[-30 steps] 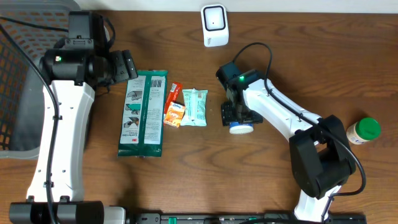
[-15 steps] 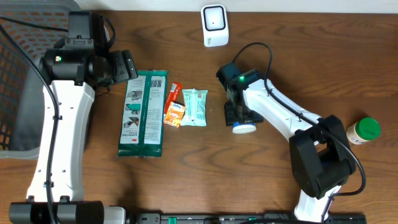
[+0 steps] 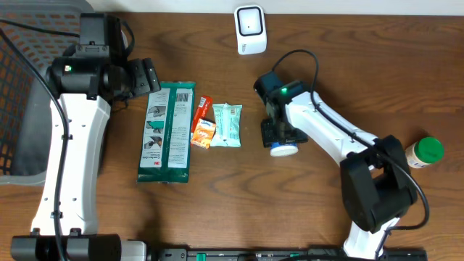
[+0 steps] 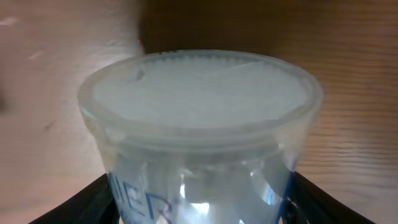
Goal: Scan the item barcode
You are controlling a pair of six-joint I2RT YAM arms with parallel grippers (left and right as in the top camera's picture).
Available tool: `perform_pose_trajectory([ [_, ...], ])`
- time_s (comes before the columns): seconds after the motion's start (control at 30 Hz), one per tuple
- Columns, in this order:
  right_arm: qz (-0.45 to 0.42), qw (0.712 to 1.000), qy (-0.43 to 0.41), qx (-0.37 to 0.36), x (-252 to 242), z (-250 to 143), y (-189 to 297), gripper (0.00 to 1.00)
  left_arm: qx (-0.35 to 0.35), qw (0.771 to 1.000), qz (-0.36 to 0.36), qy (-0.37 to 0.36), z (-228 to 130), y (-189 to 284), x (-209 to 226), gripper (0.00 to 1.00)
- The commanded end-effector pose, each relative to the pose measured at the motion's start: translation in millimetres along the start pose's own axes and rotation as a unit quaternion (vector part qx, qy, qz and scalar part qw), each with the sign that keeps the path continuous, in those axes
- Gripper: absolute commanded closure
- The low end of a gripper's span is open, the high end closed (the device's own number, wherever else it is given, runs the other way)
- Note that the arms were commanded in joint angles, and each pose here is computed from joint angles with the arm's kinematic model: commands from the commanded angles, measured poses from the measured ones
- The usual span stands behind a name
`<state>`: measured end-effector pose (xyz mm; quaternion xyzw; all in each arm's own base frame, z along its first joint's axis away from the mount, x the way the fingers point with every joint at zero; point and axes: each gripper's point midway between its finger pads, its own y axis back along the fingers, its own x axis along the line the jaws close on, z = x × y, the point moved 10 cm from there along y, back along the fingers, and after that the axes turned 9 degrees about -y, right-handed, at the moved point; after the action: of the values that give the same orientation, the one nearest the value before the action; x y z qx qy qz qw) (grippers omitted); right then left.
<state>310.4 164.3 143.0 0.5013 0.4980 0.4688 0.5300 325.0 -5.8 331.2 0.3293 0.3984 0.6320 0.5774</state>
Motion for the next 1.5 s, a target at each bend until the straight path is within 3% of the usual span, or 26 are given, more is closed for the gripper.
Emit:
perform_pose_trajectory([
  [0.0, 0.116, 0.993, 0.015, -0.016, -12, 7, 53, 0.38, 0.006, 1.0, -0.002, -0.002, 0, -3, 0, 0.12],
  [0.27, 0.218, 0.975, -0.022, 0.04, -65, 1, 107, 0.42, 0.006, 1.0, -0.002, -0.002, 0, -3, 0, 0.12],
  [0.37, 0.215, 0.975, -0.02, 0.042, -72, 2, 107, 0.12, 0.006, 1.0, -0.002, -0.002, 0, -3, 0, 0.12],
  [0.43, 0.207, 0.978, -0.01, 0.034, -69, 3, 106, 0.09, 0.006, 1.0, -0.002, -0.002, 0, -3, 0, 0.12],
  [0.7, 0.153, 0.988, 0.007, 0.001, -23, -9, 98, 0.13, 0.006, 1.0, -0.002, -0.002, 0, -3, 0, 0.12],
  [0.8, 0.146, 0.988, 0.045, -0.025, 6, -19, 97, 0.22, 0.006, 1.0, -0.002, -0.002, 0, -3, 0, 0.12],
  [0.93, 0.117, 0.988, 0.07, -0.07, 41, -32, 95, 0.25, 0.006, 1.0, -0.002, -0.002, 0, -3, 0, 0.12],
  [1.23, 0.025, 0.982, 0.143, -0.123, 104, -53, 54, 0.21, 0.006, 1.0, -0.002, -0.002, 0, -3, 0, 0.12],
  [1.47, 0.011, 0.984, 0.139, -0.108, 105, -47, 37, 0.22, 0.005, 1.0, -0.002, -0.002, 0, -3, 0, 0.12],
])
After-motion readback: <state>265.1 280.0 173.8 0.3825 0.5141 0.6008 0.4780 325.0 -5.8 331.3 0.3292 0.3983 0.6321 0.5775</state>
